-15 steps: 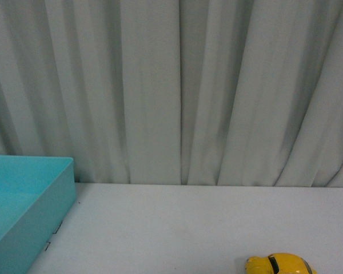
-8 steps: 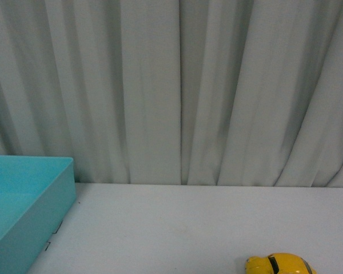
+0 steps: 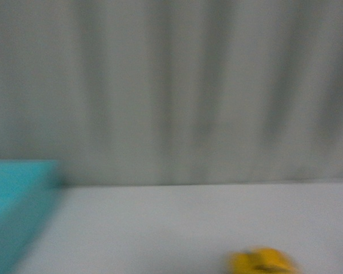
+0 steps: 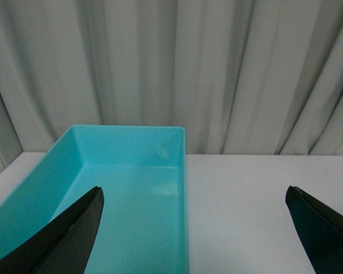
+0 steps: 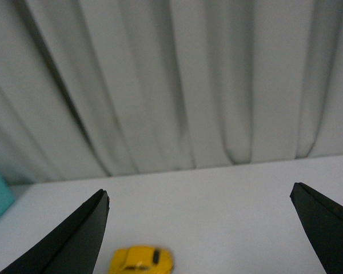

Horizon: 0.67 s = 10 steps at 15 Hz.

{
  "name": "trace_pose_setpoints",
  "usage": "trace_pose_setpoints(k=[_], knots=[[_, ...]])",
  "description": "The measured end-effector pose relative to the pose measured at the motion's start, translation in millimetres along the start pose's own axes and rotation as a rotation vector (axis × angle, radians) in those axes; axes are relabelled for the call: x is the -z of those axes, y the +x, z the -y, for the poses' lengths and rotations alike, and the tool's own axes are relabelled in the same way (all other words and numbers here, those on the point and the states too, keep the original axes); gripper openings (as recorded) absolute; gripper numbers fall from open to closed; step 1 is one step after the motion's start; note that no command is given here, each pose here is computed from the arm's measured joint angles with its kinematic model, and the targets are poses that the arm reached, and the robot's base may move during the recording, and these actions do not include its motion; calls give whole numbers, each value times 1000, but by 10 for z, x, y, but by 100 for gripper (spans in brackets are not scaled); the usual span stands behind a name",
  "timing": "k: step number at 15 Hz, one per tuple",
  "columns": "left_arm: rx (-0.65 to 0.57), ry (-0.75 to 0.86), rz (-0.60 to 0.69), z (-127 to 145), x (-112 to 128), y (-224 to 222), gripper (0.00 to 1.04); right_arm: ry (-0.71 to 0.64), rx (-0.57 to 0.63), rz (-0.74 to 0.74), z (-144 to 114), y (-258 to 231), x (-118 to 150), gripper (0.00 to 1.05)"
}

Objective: Wind up and store yellow beetle toy

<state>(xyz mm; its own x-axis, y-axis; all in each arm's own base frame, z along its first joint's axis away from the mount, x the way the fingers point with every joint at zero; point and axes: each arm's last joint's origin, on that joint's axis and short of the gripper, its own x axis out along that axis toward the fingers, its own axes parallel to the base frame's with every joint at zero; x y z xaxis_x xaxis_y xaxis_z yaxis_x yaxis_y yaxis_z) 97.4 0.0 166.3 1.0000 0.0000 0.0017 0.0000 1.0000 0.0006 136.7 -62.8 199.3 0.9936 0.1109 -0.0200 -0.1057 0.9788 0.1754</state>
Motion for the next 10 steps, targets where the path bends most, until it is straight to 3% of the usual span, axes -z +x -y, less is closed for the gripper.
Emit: trace_pose_setpoints(k=[2, 4, 7, 10], knots=[[-1, 0, 0, 0, 0, 0, 98, -54, -1, 23, 360, 535, -146, 98], [-2, 0, -1, 0, 1, 0, 98, -61, -94, -62, 525, 1232, -74, 98], [-1, 0, -1, 0, 1, 0, 98, -138, -344, -208, 384, 2163, 89, 98], [-1, 0, -1, 0, 1, 0, 98, -209, -649, -315, 82, 2562, 147, 98]])
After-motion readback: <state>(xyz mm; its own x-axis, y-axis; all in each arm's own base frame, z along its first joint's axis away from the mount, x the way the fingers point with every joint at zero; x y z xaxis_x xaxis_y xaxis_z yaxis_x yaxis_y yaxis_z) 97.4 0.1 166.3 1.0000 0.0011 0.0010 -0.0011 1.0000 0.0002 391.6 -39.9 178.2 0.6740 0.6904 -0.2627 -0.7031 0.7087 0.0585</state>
